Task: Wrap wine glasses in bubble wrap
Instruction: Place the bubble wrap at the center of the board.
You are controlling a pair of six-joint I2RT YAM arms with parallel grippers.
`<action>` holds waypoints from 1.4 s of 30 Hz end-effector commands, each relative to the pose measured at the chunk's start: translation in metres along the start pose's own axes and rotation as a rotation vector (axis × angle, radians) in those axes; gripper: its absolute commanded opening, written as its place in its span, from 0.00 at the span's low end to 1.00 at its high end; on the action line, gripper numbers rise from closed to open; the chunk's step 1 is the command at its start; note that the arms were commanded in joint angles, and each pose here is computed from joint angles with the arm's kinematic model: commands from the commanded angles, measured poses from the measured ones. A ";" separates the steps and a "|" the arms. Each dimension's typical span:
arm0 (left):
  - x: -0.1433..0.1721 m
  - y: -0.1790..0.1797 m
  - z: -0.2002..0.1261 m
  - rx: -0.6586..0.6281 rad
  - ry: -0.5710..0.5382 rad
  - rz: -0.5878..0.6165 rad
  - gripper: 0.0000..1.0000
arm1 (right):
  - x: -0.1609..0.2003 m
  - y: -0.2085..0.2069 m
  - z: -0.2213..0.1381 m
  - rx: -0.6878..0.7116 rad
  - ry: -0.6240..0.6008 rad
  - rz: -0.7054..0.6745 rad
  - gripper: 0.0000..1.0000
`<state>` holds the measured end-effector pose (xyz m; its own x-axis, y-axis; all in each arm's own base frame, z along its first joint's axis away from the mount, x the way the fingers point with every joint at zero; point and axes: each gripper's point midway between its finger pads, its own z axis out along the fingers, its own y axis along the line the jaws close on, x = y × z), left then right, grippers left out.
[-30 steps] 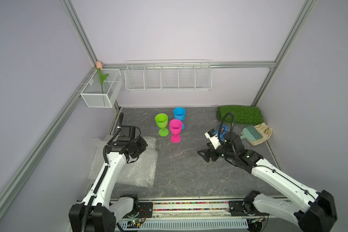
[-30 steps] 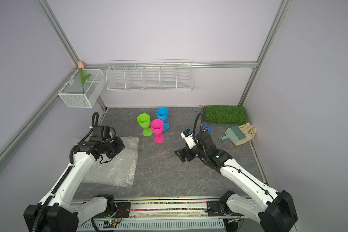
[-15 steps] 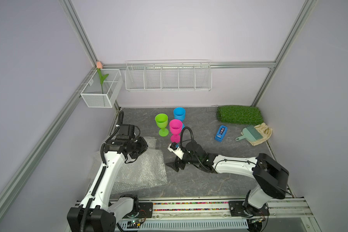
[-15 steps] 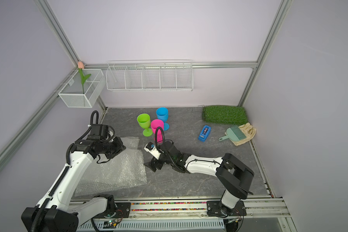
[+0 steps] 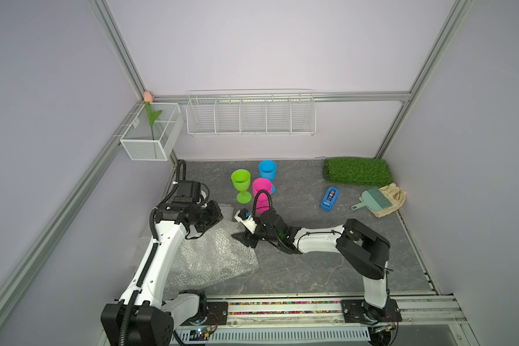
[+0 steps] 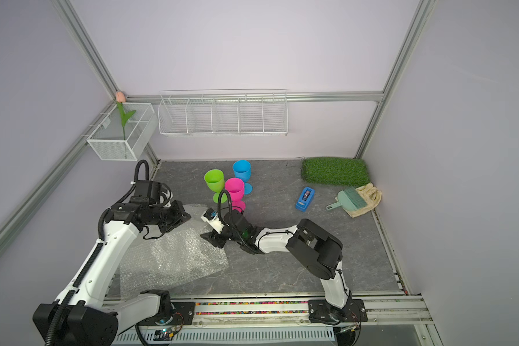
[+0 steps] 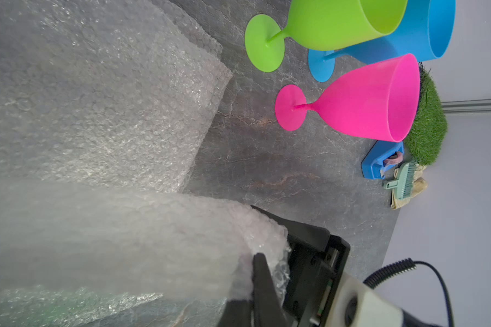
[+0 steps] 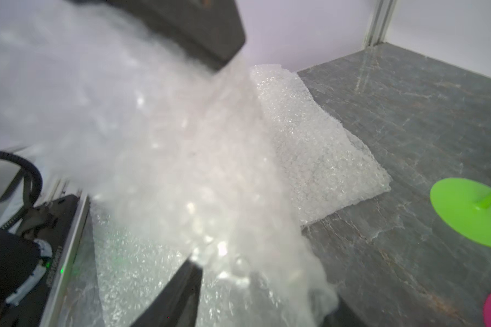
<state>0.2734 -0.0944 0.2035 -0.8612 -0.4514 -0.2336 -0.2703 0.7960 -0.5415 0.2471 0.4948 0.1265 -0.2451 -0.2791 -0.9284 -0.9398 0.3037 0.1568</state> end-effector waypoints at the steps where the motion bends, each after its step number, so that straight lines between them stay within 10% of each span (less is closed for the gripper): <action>1: 0.004 -0.004 -0.008 -0.001 0.022 0.034 0.00 | -0.007 -0.004 -0.002 0.002 -0.023 0.024 0.44; 6: 0.000 -0.006 -0.013 -0.006 0.000 0.060 0.00 | 0.004 -0.004 -0.019 -0.002 0.033 0.070 0.07; 10: -0.005 -0.017 -0.018 0.042 -0.022 0.081 0.33 | 0.023 -0.016 -0.037 0.048 0.111 0.192 0.07; 15: -0.012 -0.020 -0.022 0.040 -0.050 0.106 0.50 | 0.056 -0.041 -0.070 0.130 0.240 0.410 0.07; 25: -0.010 -0.011 -0.003 0.009 -0.003 0.121 0.51 | 0.141 -0.083 -0.173 0.374 0.528 0.722 0.07; 42: 0.037 0.028 0.101 -0.096 0.177 0.132 0.52 | 0.182 -0.134 -0.289 0.593 0.598 0.959 0.07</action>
<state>0.2677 -0.1236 0.1075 -0.9540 -0.2745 -0.1207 -0.1971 0.8774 -0.4374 0.2705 0.1465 0.0338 -0.9691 -0.0134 -0.2461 -0.1065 0.9232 0.3694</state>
